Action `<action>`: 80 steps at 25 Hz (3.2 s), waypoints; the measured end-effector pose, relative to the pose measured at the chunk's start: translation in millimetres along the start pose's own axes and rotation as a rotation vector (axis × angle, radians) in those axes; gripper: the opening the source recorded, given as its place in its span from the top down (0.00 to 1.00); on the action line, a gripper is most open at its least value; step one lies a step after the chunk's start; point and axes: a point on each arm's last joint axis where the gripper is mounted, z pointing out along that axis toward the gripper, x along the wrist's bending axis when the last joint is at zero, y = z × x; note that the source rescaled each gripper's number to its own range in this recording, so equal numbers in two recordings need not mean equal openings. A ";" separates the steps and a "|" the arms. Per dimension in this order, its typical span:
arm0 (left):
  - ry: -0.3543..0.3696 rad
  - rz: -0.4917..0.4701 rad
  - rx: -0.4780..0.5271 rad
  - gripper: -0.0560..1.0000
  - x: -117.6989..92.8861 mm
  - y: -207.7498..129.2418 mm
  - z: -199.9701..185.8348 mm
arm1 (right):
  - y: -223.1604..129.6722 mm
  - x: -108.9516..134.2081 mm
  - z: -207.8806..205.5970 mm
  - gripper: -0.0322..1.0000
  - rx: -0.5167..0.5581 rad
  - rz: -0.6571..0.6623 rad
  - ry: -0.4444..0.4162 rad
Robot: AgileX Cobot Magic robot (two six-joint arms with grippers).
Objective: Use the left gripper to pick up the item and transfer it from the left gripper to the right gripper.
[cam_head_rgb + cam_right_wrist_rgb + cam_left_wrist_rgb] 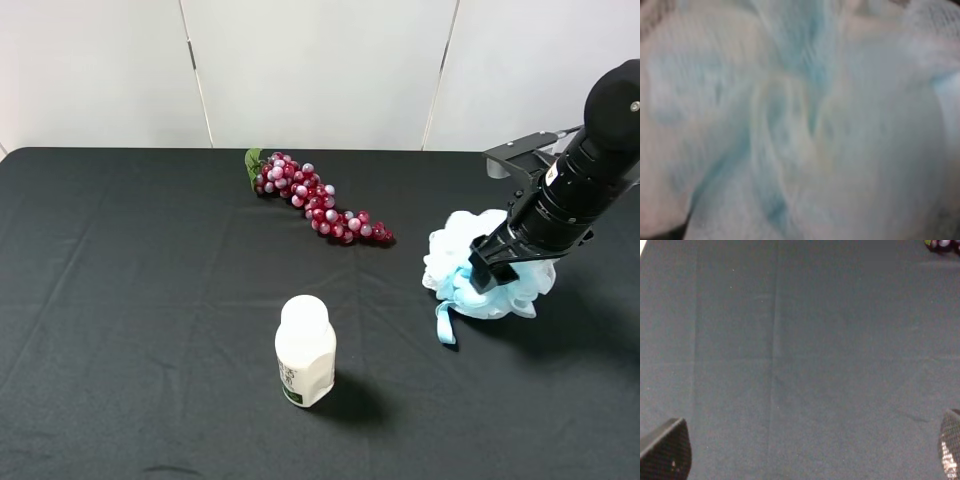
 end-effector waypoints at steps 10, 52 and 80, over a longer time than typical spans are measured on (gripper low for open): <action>0.000 0.000 0.000 0.01 0.0 0.0 0.0 | -1.6 0.3 -0.4 0.00 0.017 0.008 0.003; 0.000 0.000 0.000 0.01 0.0 0.0 0.0 | -168.7 25.7 -215.2 0.00 -0.532 0.120 0.031; 0.000 0.000 0.000 0.01 0.0 0.0 0.0 | -242.0 32.4 -157.2 0.00 -0.867 0.116 -0.026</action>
